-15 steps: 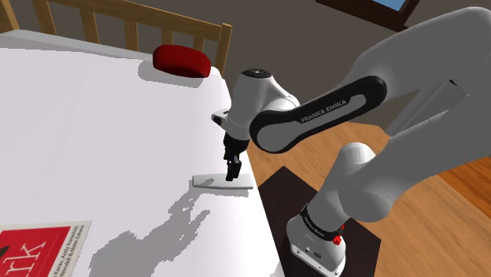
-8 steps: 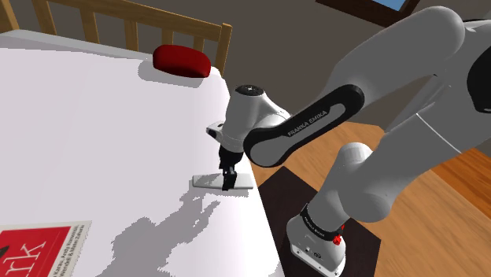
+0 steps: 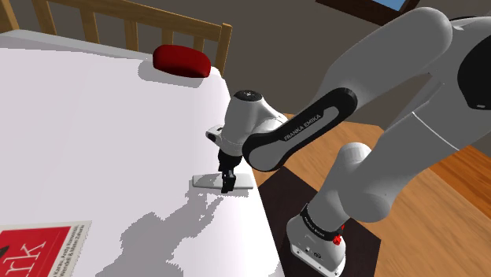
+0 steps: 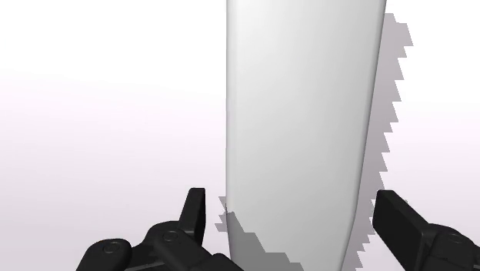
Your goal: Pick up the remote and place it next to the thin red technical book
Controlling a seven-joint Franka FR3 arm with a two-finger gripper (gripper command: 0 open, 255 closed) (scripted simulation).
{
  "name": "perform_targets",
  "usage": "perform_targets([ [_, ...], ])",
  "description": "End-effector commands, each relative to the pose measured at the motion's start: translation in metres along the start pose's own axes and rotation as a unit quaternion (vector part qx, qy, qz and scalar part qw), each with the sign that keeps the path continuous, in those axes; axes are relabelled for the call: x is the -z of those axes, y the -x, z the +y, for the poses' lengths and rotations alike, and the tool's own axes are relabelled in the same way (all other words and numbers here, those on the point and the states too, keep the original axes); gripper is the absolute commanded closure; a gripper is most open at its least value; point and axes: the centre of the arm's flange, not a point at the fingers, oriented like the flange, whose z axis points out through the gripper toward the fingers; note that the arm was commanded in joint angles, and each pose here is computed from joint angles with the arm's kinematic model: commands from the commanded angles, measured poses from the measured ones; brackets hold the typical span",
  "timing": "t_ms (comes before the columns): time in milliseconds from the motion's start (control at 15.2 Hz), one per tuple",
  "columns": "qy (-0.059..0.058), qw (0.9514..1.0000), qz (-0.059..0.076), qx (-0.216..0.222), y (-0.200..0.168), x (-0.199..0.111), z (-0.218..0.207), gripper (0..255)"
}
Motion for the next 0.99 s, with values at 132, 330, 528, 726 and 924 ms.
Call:
perform_targets([
  [132, 0.0, 1.0, 0.0, 0.0, 0.0, 0.0, 0.0, 255],
  [330, 0.0, 1.0, 0.0, 0.0, 0.0, 0.0, 0.0, 255],
  [528, 0.0, 1.0, 0.0, 0.0, 0.0, 0.0, 0.0, 255],
  [726, 0.0, 1.0, 0.0, 0.0, 0.0, 0.005, 0.0, 255],
  [924, 0.0, 1.0, 0.0, 0.0, 0.0, 0.021, 0.0, 255],
])
